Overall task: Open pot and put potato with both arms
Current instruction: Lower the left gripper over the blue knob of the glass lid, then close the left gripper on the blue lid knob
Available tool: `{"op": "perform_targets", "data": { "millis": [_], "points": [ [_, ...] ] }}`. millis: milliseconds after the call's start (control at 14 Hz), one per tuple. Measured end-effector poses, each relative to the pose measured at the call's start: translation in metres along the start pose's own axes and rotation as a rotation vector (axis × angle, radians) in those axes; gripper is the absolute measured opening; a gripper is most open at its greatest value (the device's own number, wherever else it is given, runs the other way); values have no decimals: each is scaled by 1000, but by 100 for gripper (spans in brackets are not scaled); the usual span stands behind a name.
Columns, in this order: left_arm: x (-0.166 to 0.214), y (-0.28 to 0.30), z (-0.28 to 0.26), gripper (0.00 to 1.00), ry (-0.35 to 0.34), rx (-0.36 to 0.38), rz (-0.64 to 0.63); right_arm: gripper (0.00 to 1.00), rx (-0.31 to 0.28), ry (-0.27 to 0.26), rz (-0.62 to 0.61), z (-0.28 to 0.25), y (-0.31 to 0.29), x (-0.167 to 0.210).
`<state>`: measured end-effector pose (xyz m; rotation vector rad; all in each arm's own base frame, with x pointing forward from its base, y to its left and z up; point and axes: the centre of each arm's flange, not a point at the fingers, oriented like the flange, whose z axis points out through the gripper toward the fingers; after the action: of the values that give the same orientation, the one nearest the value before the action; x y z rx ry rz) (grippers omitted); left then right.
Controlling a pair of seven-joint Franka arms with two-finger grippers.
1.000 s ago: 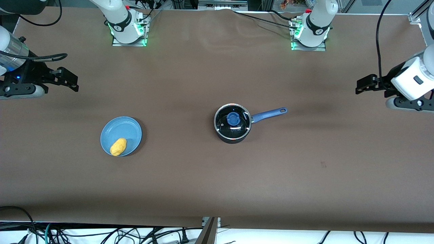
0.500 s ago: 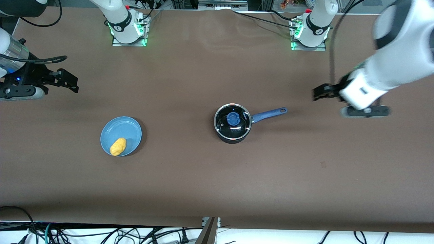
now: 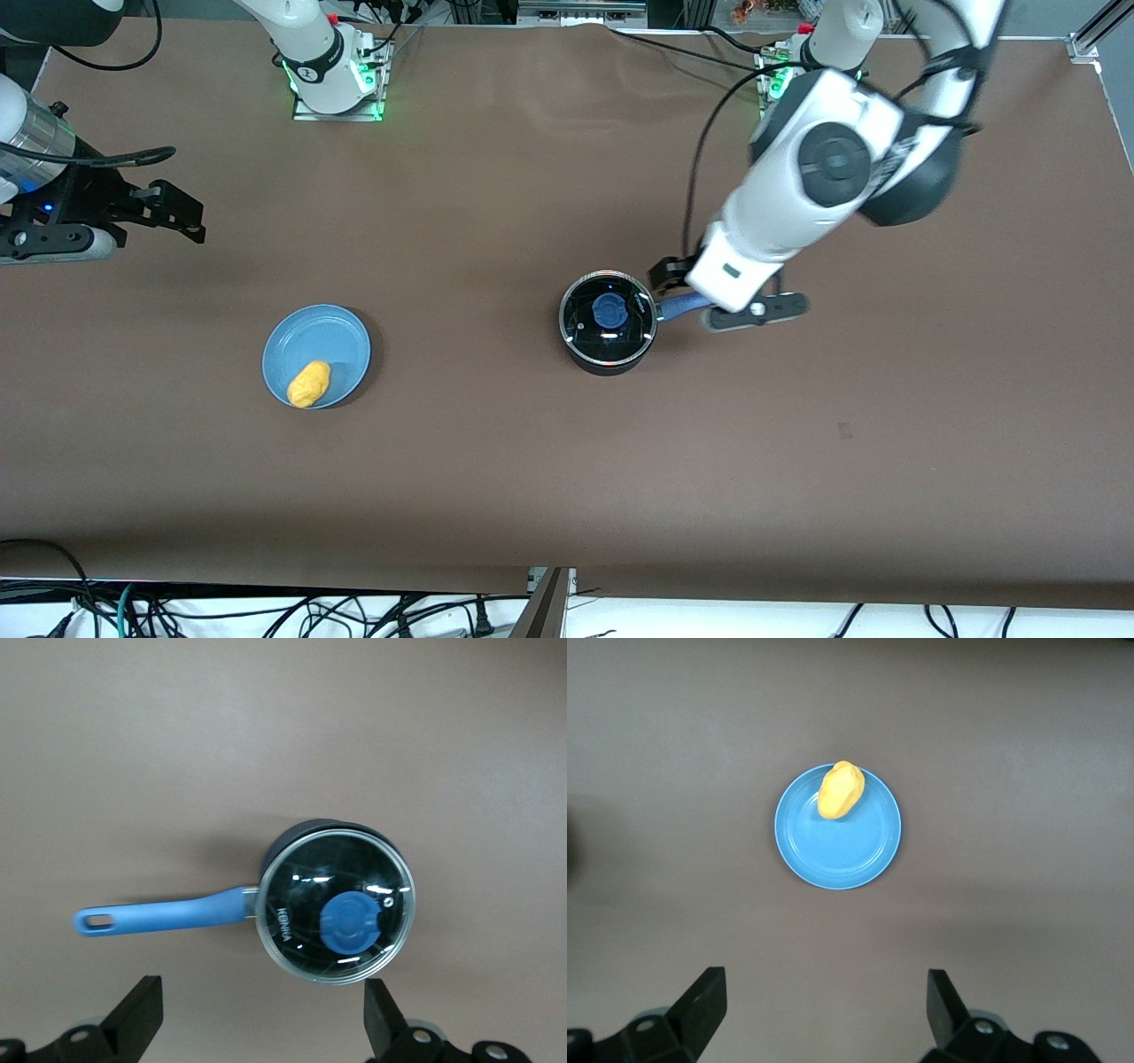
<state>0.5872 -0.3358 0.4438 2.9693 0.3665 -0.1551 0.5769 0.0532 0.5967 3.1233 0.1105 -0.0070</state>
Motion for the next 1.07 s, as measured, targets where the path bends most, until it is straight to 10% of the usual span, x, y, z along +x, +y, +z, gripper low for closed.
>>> {"op": "perform_targets", "data": {
  "millis": [1071],
  "points": [
    [-39,77,126,100,96,74,146,100,0,6,2,-1,1,1]
  ]
}}
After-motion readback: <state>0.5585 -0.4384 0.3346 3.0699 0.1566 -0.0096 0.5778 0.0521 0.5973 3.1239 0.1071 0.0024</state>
